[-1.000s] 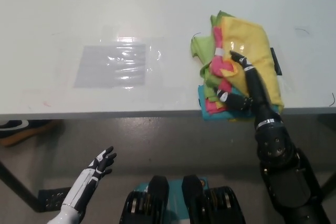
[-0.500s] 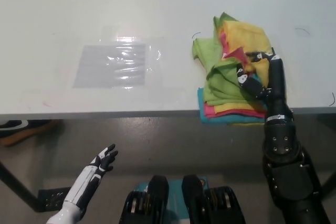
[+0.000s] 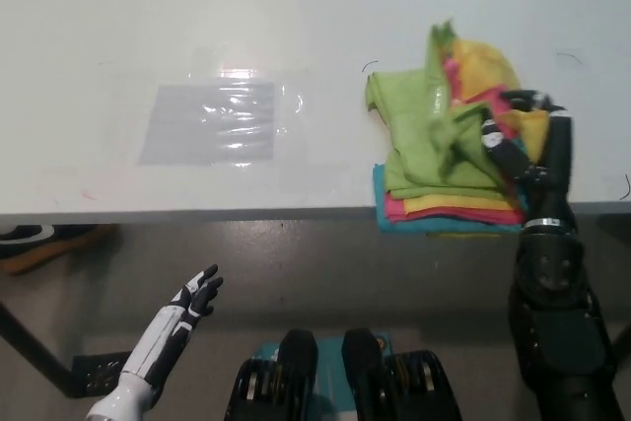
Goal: A stack of folded microfibre clothes with a single fold is kept infront of the robot. the robot uses its right hand to grab one end of the clothes and pulla it away from the other end to unfold
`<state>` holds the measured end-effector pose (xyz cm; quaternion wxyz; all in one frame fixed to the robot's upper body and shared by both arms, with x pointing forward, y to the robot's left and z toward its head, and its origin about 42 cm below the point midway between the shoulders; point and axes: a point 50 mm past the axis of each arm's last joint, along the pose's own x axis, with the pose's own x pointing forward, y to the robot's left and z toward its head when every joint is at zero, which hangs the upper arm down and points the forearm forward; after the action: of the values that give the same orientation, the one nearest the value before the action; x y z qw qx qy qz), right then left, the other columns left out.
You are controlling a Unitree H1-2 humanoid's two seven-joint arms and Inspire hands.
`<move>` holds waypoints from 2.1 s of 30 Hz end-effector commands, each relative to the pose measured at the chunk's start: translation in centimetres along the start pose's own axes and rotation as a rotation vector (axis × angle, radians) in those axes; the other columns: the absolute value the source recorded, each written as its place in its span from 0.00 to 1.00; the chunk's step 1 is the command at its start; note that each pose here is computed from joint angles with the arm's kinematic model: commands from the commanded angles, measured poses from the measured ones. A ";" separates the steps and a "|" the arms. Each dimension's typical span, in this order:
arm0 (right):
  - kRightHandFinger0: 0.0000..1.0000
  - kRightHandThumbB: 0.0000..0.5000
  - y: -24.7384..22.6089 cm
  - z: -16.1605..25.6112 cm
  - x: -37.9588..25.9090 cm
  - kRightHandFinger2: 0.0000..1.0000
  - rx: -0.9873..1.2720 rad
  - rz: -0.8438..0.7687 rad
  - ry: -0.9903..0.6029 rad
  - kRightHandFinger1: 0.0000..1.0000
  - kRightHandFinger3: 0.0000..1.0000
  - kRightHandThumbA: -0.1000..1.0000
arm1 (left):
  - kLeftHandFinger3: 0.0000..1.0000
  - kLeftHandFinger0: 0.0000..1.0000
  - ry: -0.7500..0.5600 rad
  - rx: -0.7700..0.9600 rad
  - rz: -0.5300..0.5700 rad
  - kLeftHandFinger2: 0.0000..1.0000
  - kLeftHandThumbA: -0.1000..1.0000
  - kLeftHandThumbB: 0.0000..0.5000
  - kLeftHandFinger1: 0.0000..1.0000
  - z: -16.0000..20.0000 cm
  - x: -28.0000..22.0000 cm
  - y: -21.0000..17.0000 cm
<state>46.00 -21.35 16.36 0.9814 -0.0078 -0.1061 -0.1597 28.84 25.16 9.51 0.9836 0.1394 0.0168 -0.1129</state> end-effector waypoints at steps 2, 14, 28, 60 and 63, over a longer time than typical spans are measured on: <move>0.00 0.06 -2.5 2.4 2.6 0.68 0.428 -0.178 -0.003 0.30 0.74 0.70 | 1.00 1.00 -0.042 0.012 -0.006 1.00 0.98 0.19 1.00 0.7 0.6 0.7; 0.32 0.11 -8.1 0.6 3.9 1.00 0.685 -0.366 0.114 0.67 0.93 0.84 | 1.00 1.00 -0.023 0.022 0.002 1.00 0.97 0.14 1.00 -0.2 0.2 0.6; 1.00 0.51 -9.0 -0.2 1.7 1.00 0.543 -0.224 0.016 1.00 1.00 1.00 | 1.00 1.00 0.003 0.032 0.021 1.00 0.90 0.11 1.00 -0.9 -0.6 0.6; 1.00 0.45 -10.1 22.2 -13.1 1.00 0.222 -0.114 -0.946 1.00 1.00 1.00 | 1.00 1.00 -0.007 0.024 0.017 1.00 0.88 0.10 1.00 -0.6 0.0 1.5; 1.00 0.34 -8.8 20.9 -14.6 1.00 0.198 0.031 -0.916 1.00 1.00 1.00 | 1.00 1.00 -0.005 0.026 0.011 1.00 0.92 0.14 1.00 -0.8 -0.1 1.3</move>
<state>28.98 -27.36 31.49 0.8548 0.0826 -0.4762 -0.1890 28.17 25.75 7.69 0.9828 0.1414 0.0499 -0.1075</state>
